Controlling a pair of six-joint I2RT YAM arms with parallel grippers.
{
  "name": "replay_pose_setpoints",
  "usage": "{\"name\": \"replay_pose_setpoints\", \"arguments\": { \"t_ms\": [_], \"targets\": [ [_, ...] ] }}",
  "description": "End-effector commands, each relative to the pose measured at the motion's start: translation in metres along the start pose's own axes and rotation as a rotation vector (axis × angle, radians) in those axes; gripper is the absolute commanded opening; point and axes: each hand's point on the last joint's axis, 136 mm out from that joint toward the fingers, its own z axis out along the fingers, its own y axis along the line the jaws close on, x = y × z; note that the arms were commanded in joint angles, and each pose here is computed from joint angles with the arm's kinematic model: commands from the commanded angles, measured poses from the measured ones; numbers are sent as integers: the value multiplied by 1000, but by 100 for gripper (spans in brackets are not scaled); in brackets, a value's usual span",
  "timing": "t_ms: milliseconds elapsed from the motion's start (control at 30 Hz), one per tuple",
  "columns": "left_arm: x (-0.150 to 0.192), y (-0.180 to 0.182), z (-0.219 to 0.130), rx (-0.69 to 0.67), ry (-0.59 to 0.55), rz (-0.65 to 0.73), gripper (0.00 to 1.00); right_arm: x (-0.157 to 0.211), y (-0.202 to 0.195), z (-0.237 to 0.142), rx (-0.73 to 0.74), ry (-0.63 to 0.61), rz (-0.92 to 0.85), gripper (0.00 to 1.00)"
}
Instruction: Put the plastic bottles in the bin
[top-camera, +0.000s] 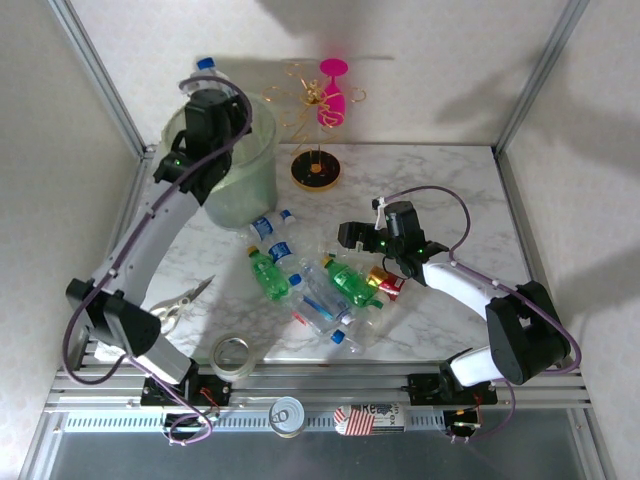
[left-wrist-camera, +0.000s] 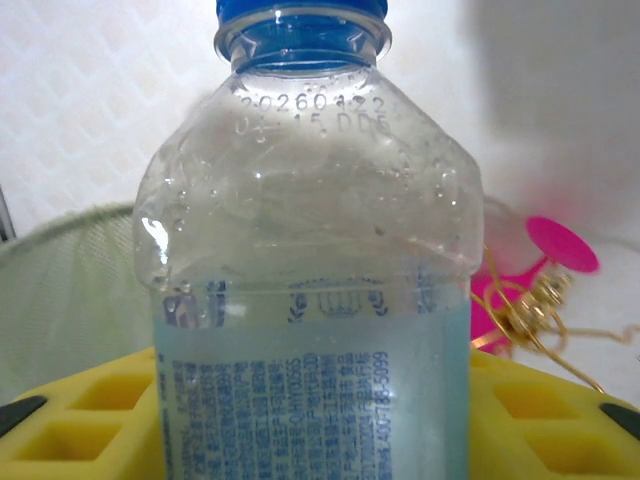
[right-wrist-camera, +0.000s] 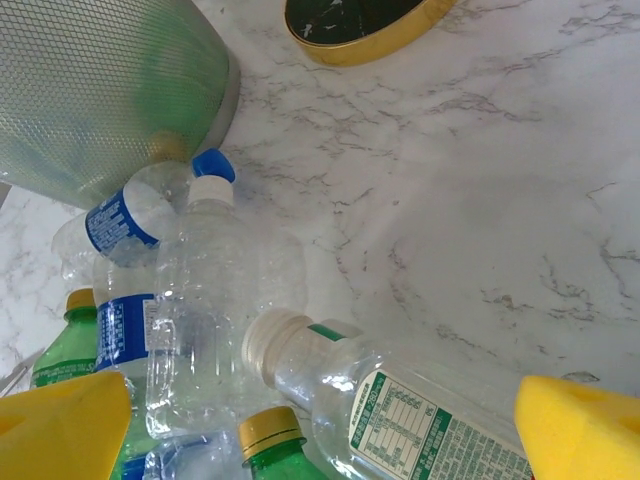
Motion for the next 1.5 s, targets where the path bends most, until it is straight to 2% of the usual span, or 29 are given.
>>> {"name": "replay_pose_setpoints", "arguments": {
  "t_ms": [0,233,433,533,633,700,767,900,1133,1267,1300,1467],
  "targets": [
    [14,11,28,-4,105,36,39,-3,7,-8,-27,-19,-2,99],
    [55,32,69,-87,273,88,39,-5,2,-20,4,-53,-10,99],
    [81,46,81,-128,352,96,43,-4,0,-25,15,-62,-19,99],
    [84,48,81,-132,361,95,49,-3,-1,-26,18,-66,-16,99],
    [79,48,78,-136,350,88,64,-2,-2,-27,23,-69,-16,99],
    [72,47,74,-132,336,82,71,-2,-3,-27,26,-70,-15,99],
    [62,46,68,-130,315,74,78,-3,-4,-28,31,-73,-18,99],
    [41,43,53,-111,272,59,85,-5,-4,-27,37,-78,-23,99],
    [6,29,14,-20,210,21,89,-8,-8,-26,63,-86,-24,99],
    [6,15,-19,88,190,1,93,-12,-14,-26,101,-93,-20,99],
    [8,11,-29,124,185,-5,99,-13,-15,-27,109,-97,-19,99],
    [27,13,-76,227,165,-72,100,-20,-17,-31,132,-131,6,99]
  ]
}}
